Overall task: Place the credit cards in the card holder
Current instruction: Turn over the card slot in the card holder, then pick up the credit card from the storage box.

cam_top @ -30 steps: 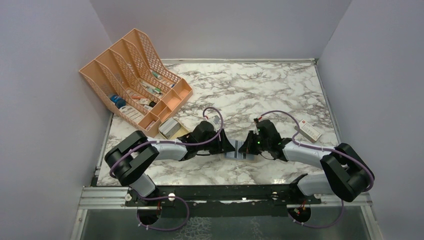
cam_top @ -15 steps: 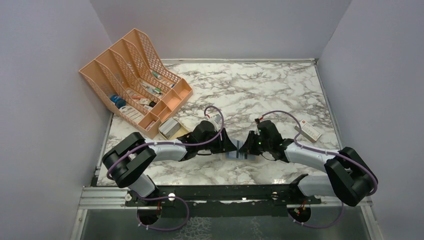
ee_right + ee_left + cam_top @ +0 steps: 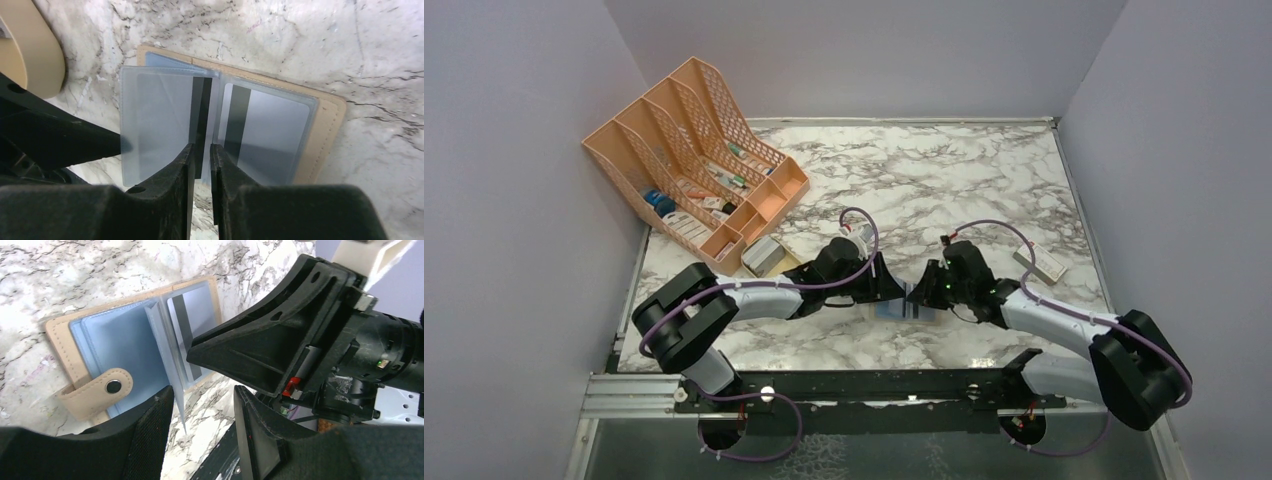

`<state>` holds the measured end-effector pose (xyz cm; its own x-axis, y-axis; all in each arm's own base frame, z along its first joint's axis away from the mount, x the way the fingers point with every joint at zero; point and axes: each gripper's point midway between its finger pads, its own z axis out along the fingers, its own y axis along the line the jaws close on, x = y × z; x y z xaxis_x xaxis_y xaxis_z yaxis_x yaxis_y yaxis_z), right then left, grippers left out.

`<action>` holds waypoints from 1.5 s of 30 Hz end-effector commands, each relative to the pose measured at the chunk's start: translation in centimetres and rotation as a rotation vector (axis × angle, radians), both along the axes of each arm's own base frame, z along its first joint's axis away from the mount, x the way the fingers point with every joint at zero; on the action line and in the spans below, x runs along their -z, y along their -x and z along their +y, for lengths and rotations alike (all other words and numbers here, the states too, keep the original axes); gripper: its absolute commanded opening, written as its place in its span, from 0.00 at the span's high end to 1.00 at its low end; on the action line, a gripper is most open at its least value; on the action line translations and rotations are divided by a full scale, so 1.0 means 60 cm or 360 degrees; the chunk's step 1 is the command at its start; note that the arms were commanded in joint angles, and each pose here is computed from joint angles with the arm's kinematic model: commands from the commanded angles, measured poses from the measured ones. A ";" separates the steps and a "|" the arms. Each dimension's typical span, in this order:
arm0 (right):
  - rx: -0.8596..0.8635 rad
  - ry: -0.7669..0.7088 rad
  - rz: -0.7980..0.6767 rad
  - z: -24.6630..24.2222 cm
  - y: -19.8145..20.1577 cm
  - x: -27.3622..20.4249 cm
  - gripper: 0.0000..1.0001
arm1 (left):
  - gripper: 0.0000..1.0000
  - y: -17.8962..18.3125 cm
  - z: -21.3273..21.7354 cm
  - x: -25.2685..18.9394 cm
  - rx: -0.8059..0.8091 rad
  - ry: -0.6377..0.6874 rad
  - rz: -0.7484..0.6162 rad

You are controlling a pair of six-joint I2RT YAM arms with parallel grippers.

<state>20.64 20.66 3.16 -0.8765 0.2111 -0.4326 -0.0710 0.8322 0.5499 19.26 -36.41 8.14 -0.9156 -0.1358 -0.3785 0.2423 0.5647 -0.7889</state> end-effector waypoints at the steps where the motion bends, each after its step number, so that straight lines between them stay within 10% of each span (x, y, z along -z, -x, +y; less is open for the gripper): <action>1: 0.0123 0.0082 -0.0151 -0.021 -0.029 -0.037 0.82 | 0.51 -0.003 -0.029 -0.031 0.0074 0.0083 -0.0078; 25: 0.0501 -0.0026 -0.0624 -0.116 -0.020 -0.222 0.77 | 0.51 -0.005 -0.054 -0.037 0.0053 -0.0032 -0.0283; 45: 0.0066 0.0002 -0.0378 -0.025 -0.029 -0.142 0.70 | 0.46 -0.170 0.331 -0.126 -0.0084 -0.1593 -0.0868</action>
<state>21.30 17.38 8.80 -0.7810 0.2607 -0.5675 -0.0536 0.8774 0.4768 29.14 -23.60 14.56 -0.6448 0.1859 -0.7414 0.3762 0.9216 -0.0960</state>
